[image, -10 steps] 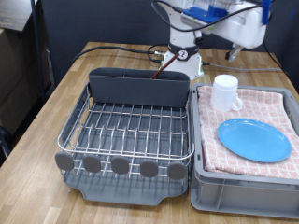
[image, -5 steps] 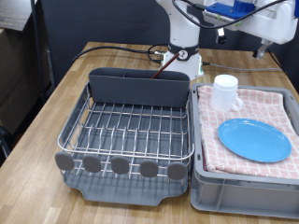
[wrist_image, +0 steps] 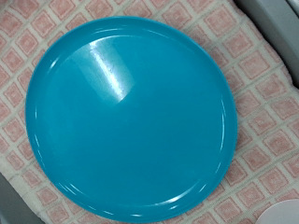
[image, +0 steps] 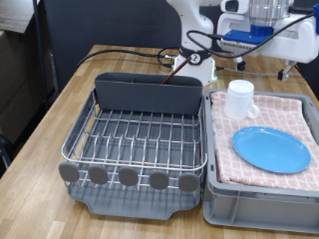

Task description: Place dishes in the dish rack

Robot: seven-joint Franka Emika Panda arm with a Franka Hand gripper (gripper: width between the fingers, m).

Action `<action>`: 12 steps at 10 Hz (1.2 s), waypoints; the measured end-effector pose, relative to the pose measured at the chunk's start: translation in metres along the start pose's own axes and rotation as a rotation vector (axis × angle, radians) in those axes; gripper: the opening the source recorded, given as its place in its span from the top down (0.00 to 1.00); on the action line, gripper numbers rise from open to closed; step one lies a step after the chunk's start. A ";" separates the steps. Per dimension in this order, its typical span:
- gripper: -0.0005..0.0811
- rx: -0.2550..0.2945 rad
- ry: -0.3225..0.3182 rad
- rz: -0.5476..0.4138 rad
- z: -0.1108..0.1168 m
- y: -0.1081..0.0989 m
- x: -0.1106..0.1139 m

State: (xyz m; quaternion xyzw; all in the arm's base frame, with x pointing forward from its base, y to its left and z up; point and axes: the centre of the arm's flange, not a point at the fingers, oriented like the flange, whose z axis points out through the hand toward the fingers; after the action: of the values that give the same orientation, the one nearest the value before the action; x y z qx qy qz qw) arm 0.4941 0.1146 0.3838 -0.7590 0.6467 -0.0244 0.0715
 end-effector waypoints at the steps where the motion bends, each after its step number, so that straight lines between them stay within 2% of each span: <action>1: 0.01 0.008 -0.019 -0.005 0.012 0.004 0.000; 3: 0.01 0.006 -0.051 0.007 0.034 0.015 0.001; 6: 0.01 -0.035 -0.078 0.034 0.064 0.030 0.005; 8: 0.01 -0.010 -0.101 0.028 0.086 0.033 0.009; 9: 0.01 -0.015 -0.100 0.028 0.085 0.033 0.009; 11: 0.01 0.067 -0.206 -0.027 0.088 0.033 0.013; 12: 0.01 0.094 -0.225 -0.041 0.094 0.036 0.017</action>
State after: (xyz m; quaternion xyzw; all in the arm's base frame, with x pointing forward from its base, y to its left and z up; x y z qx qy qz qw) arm 0.4735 0.0994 0.2844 -0.7658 0.6170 0.0292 0.1789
